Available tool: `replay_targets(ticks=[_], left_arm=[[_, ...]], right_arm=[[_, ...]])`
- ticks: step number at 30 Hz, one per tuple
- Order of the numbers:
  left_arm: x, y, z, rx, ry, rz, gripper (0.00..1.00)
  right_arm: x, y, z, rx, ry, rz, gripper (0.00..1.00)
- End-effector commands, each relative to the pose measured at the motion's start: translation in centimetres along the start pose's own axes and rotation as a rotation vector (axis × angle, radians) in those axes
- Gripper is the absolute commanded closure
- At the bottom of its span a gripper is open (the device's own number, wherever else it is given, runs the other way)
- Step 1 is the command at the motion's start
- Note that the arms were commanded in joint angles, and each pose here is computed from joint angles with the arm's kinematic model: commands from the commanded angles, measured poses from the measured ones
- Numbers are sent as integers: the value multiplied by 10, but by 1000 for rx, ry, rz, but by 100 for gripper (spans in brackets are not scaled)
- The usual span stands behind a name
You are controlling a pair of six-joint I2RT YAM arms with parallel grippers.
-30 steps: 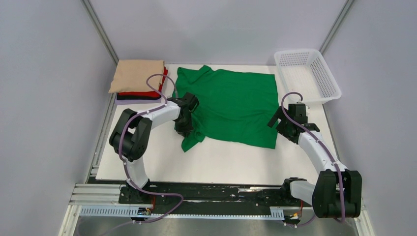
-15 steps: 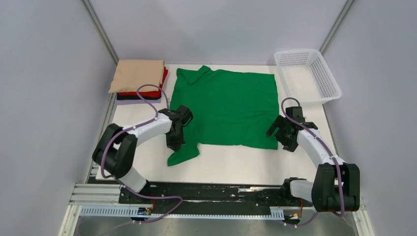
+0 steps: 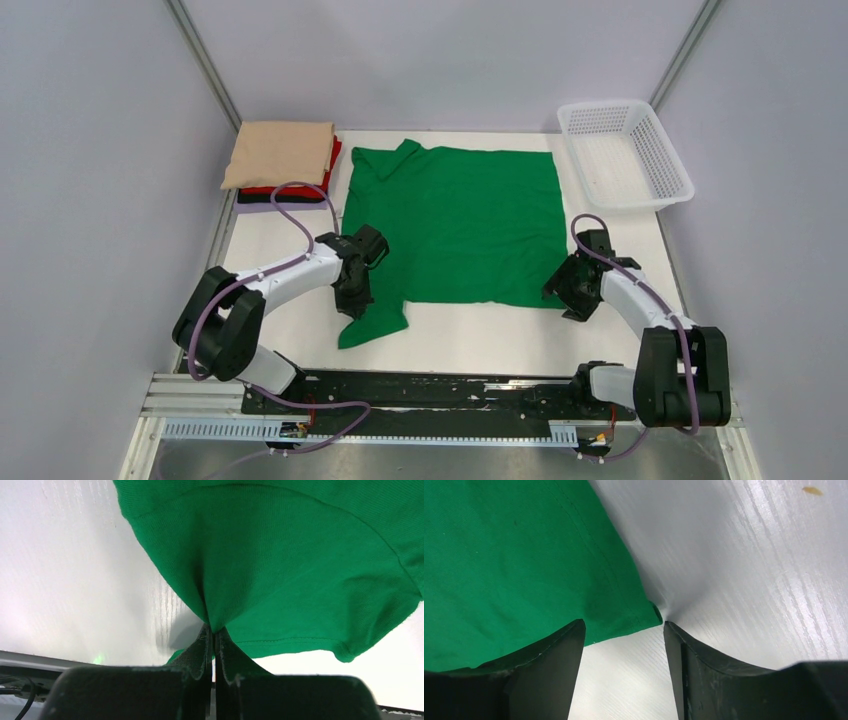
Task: Fold and stack the t-shirts
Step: Flatten out the tshirt
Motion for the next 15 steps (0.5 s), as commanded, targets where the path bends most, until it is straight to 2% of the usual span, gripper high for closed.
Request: replay_targets(ticks=[1,6,7,9,12,15], left_arm=[[-2,-2,0,-28,-27,23,100],[1,-4,-6,-66,-4,-2,100],[1,-5,-8,-76,3,-5,100],[-3,-14,-19,-122,14,9,100],[-3,-30,-35,-201,18,-1,100],[-8,-70,-60,-352,20,43,100]], right_arm=[[6,15,0,4,28,-23,42],[14,23,-8,-30,23,-29,68],[16,24,-10,-41,22,-35,76],[26,21,-17,-64,15,-69,99],[45,2,-29,-132,-13,-166,100],[63,-36,-45,-262,-52,-286,100]])
Point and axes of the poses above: each gripper's point midway between its finger pads, its own y axis out along the fingers, its own x axis along the line the jaws close on, z = x × y, the point moved 8 cm from there along -y, back along the fingers, and after that the axes turned 12 degrees about y, right-handed, at the moved point
